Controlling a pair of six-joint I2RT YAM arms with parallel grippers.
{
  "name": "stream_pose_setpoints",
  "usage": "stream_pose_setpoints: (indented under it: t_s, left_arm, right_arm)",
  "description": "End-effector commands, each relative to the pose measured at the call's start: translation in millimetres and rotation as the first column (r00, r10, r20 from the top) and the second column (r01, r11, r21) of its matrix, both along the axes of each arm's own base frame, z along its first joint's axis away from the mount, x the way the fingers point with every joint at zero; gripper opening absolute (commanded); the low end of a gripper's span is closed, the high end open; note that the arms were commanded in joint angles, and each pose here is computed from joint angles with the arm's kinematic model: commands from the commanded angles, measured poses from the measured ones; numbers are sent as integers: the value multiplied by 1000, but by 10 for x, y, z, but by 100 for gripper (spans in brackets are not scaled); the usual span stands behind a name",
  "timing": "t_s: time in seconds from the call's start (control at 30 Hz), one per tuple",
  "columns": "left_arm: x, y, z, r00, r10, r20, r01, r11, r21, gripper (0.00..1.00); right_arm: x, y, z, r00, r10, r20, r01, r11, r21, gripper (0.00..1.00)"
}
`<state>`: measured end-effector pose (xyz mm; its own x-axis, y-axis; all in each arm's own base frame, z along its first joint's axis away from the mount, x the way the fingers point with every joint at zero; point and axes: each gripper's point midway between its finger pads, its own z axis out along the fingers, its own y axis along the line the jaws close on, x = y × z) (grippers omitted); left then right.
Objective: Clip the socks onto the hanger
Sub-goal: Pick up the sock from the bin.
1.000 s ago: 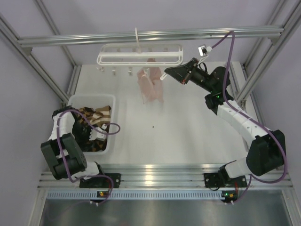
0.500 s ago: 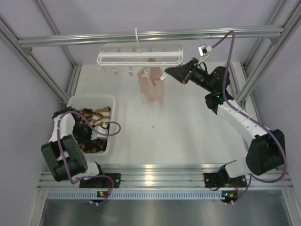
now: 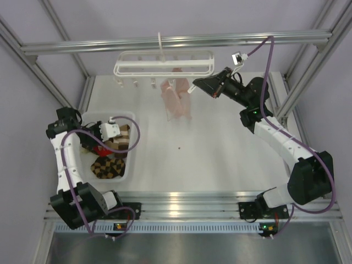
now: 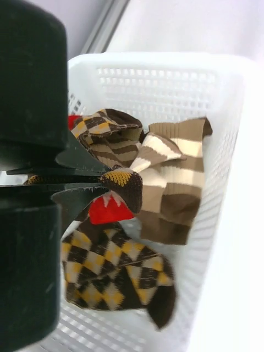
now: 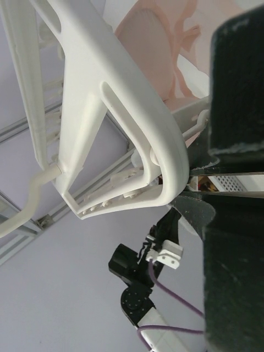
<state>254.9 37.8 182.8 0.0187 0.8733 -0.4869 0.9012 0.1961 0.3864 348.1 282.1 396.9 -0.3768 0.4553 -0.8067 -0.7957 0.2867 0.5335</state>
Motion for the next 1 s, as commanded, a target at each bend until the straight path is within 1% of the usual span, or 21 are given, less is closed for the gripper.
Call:
stream_pose_setpoints:
  t_s: [0.0, 0.03, 0.07, 0.1, 0.13, 0.17, 0.2, 0.23, 0.27, 0.33, 0.37, 0.4, 0.43, 0.5, 0.57, 0.67, 0.73, 0.83, 0.87, 0.93, 0.97]
  left_arm:
    - [238, -160, 328, 964, 265, 2, -256, 932, -255, 0]
    - [358, -141, 399, 950, 310, 27, -291, 917, -273, 0]
    - [367, -214, 379, 923, 382, -46, -377, 875, -304, 0]
    - [385, -243, 356, 906, 416, -74, -418, 855, -307, 0]
    - [503, -243, 399, 891, 452, -49, -443, 838, -318, 0]
    - [507, -391, 307, 857, 499, -129, -511, 789, -342, 0]
    - [566, -277, 222, 803, 586, -114, -591, 754, -287, 0]
    - [641, -360, 110, 791, 602, -109, -606, 747, -273, 0]
    - [648, -335, 29, 738, 661, -135, -670, 696, -257, 0]
    - [665, -228, -214, 654, 742, -150, -755, 628, -187, 0]
    - [735, -198, -236, 567, 803, -185, -820, 528, -219, 0]
    - [745, -179, -273, 519, 828, -213, -852, 479, -211, 0]
    - [765, -278, -305, 518, 801, -298, -855, 474, -212, 0]
    - [690, -480, -343, 519, 746, -418, -853, 479, -204, 0]
    - [716, -598, -324, 500, 717, -486, -865, 443, -235, 0]
    - [748, -684, -257, 525, 689, -499, -851, 436, -293, 0]
    - [774, -707, -179, 549, 682, -483, -835, 437, -334, 0]
    - [739, -769, -117, 570, 661, -489, -821, 439, -365, 0]
    - [725, -797, -99, 577, 647, -498, -816, 438, -377, 4]
    - [674, -844, -113, 588, 629, -509, -809, 444, -386, 17]
    - [654, -853, -124, 585, 628, -513, -811, 441, -385, 26]
  right_arm:
    - [-96, 32, -67, 998, 59, -6, -60, 997, -51, 0]
    - [-84, 37, -82, 998, 59, -9, -59, 997, -53, 0]
    - [-81, 36, -78, 998, 58, -9, -58, 997, -53, 0]
    - [-76, 37, -78, 998, 57, -7, -57, 997, -55, 0]
    - [-72, 38, -78, 998, 57, -5, -57, 997, -55, 0]
    - [-68, 40, -77, 998, 57, -5, -57, 997, -55, 0]
    - [-57, 45, -89, 998, 57, -8, -57, 997, -56, 0]
    - [-50, 48, -89, 998, 57, -7, -57, 997, -56, 0]
    - [-44, 48, -91, 998, 55, -8, -56, 997, -55, 0]
    - [-33, 50, -104, 999, 54, -10, -54, 997, -56, 0]
    - [-37, 56, -110, 998, 55, -11, -56, 997, -56, 0]
    - [-43, 48, -105, 998, 55, -10, -56, 997, -56, 0]
    - [-44, 49, -116, 998, 56, -10, -56, 997, -59, 0]
    - [-52, 50, -130, 998, 59, -12, -60, 996, -66, 0]
    - [-55, 51, -134, 998, 61, -10, -62, 996, -70, 0]
    - [-61, 52, -131, 998, 60, -11, -60, 996, -69, 0]
    - [-60, 45, -125, 998, 58, -8, -58, 996, -69, 0]
    - [-65, 37, -137, 998, 58, -8, -58, 996, -71, 0]
    - [-70, 43, -144, 998, 59, -10, -60, 996, -70, 0]
    - [-67, 45, -152, 998, 60, -16, -61, 996, -70, 0]
    - [-68, 45, -152, 998, 60, -17, -61, 996, -69, 0]
